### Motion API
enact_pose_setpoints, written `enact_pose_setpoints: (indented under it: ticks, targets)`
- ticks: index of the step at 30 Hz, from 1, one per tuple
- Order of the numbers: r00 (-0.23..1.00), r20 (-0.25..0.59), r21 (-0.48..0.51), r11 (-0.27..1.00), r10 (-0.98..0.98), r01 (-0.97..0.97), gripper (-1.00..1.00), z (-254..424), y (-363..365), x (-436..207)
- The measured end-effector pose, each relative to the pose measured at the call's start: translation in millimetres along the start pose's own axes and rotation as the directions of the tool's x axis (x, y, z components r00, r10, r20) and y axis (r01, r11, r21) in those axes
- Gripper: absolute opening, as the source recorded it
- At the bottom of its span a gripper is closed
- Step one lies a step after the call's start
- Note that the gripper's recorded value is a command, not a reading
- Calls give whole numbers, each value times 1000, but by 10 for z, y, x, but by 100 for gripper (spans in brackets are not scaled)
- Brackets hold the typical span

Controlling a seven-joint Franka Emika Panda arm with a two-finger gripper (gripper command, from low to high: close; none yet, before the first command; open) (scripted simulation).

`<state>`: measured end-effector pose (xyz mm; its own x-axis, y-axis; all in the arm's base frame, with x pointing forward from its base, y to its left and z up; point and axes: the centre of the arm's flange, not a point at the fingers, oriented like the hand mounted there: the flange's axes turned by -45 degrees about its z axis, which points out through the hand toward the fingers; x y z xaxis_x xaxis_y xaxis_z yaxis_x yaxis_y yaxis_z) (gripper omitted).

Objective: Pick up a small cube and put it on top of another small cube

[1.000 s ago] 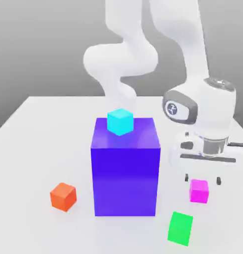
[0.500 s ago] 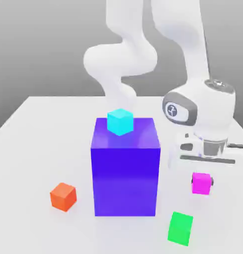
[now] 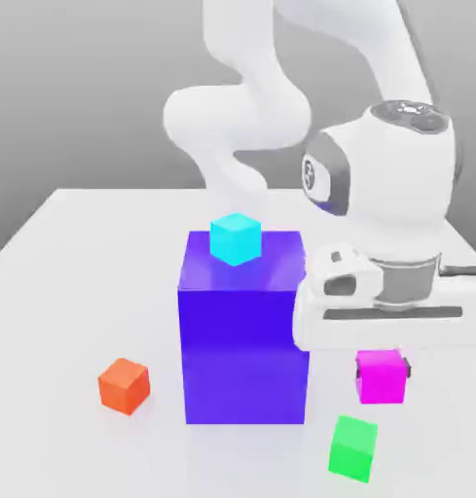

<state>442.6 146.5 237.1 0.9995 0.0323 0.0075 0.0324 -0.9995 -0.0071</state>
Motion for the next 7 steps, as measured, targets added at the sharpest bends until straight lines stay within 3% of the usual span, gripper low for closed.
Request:
enact_pose_setpoints:
  ticks: [4, 5, 7]
  targets:
    - [1000, 6, -7, 1000, -11, 11, -100, 488, 9, -15]
    - [1000, 6, -7, 1000, -11, 11, 100, 557, 9, -21]
    - [1000, 6, -7, 1000, -11, 11, 100, 557, 9, -21]
